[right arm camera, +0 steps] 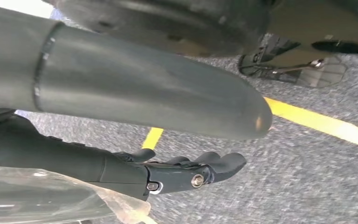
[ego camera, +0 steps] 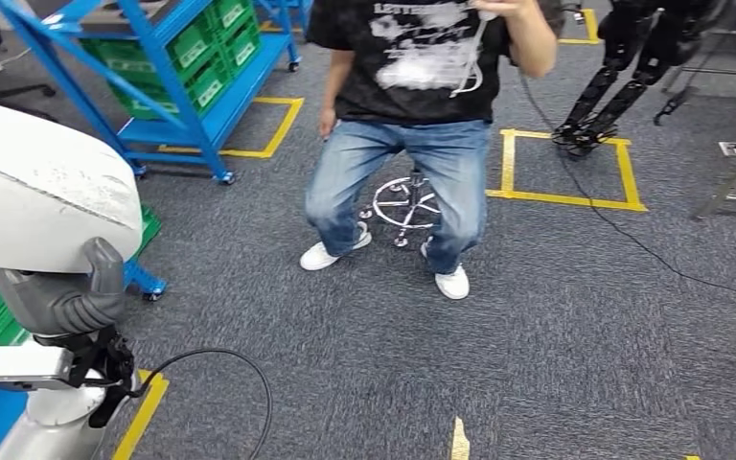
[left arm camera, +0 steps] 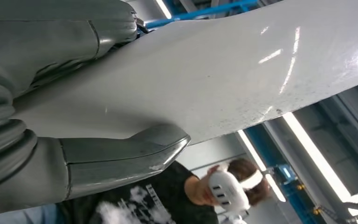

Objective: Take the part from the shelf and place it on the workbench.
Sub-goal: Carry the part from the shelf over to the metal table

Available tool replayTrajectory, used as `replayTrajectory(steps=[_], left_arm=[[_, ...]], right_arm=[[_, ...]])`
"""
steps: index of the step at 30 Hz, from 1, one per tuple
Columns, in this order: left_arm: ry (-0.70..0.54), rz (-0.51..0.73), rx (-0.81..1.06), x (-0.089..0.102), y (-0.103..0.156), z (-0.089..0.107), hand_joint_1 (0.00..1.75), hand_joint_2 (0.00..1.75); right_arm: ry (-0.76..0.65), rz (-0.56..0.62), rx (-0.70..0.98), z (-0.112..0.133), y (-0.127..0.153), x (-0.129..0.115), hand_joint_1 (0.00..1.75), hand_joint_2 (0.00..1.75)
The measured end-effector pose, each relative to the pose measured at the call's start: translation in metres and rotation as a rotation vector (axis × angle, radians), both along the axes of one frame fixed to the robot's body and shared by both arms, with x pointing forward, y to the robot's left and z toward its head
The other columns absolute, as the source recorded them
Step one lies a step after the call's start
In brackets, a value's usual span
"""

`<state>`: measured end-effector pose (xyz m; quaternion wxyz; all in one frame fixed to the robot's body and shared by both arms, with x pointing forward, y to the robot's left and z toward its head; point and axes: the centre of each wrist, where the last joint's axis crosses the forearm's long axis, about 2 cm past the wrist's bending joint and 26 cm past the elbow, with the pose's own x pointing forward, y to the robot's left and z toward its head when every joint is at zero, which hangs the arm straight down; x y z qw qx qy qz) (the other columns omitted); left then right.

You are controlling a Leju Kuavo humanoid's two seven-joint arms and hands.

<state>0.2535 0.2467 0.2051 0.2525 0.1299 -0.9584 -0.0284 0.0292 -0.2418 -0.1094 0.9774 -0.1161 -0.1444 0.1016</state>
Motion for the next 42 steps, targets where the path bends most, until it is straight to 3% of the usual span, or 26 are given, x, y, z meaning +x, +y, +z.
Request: replayTrajectory(steps=[42], left_arm=[[0.026, -0.026, -0.004, -0.009, 0.020, -0.008, 1.75, 1.75]], right_arm=[[-0.001, 0.003, 0.020, 0.000, 0.004, -0.002, 0.00, 0.00]])
